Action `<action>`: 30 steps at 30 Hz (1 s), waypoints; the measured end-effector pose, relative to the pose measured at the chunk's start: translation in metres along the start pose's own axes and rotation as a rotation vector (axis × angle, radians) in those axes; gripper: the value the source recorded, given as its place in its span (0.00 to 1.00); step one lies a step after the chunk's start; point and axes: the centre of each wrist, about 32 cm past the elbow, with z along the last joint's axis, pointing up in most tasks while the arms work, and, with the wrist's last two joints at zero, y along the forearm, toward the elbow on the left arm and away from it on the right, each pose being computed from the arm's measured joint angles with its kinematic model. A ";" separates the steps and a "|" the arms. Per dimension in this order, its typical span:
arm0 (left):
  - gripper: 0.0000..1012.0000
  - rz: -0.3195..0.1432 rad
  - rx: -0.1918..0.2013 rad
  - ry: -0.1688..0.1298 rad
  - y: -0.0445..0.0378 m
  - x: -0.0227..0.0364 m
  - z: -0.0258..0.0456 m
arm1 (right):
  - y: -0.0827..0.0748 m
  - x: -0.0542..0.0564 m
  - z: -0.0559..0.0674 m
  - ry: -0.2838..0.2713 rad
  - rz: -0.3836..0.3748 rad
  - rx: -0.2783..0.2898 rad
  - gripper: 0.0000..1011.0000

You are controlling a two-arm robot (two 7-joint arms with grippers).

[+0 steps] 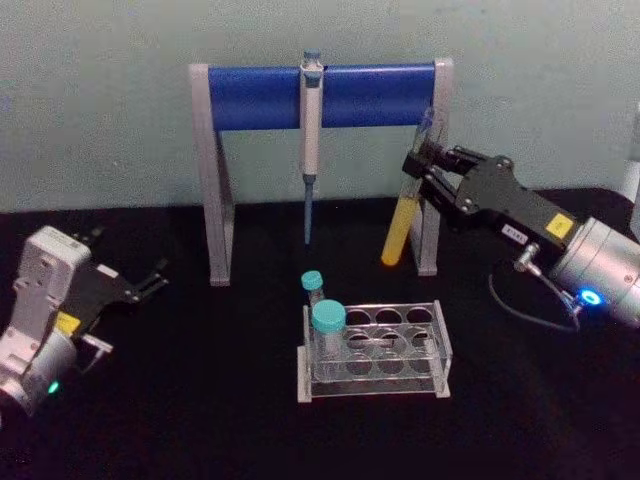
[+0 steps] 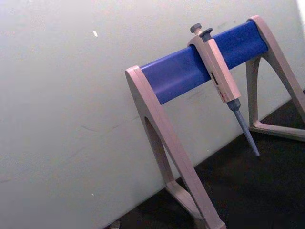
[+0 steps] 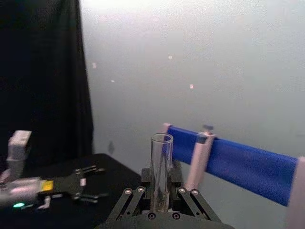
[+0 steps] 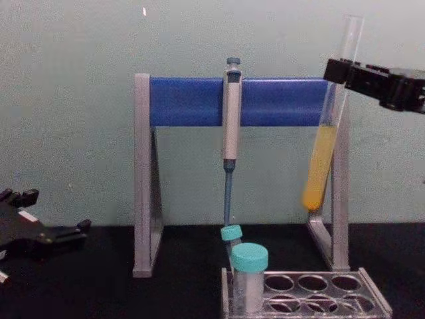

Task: Pick up the test tube from the test tube rack, shake it, then place it back into the test tube rack.

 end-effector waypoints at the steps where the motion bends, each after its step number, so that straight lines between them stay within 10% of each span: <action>1: 0.99 0.000 0.000 0.000 0.0000 0.0000 0.0000 | -0.001 0.000 0.000 0.002 0.009 -0.002 0.23; 13: 0.99 0.000 0.000 0.000 0.0000 0.0000 0.0000 | -0.029 -0.003 0.010 -0.032 0.105 -0.098 0.23; 30: 0.99 0.000 0.000 0.000 0.0000 0.0000 0.0000 | -0.039 -0.007 0.008 -0.209 -0.164 -0.115 0.23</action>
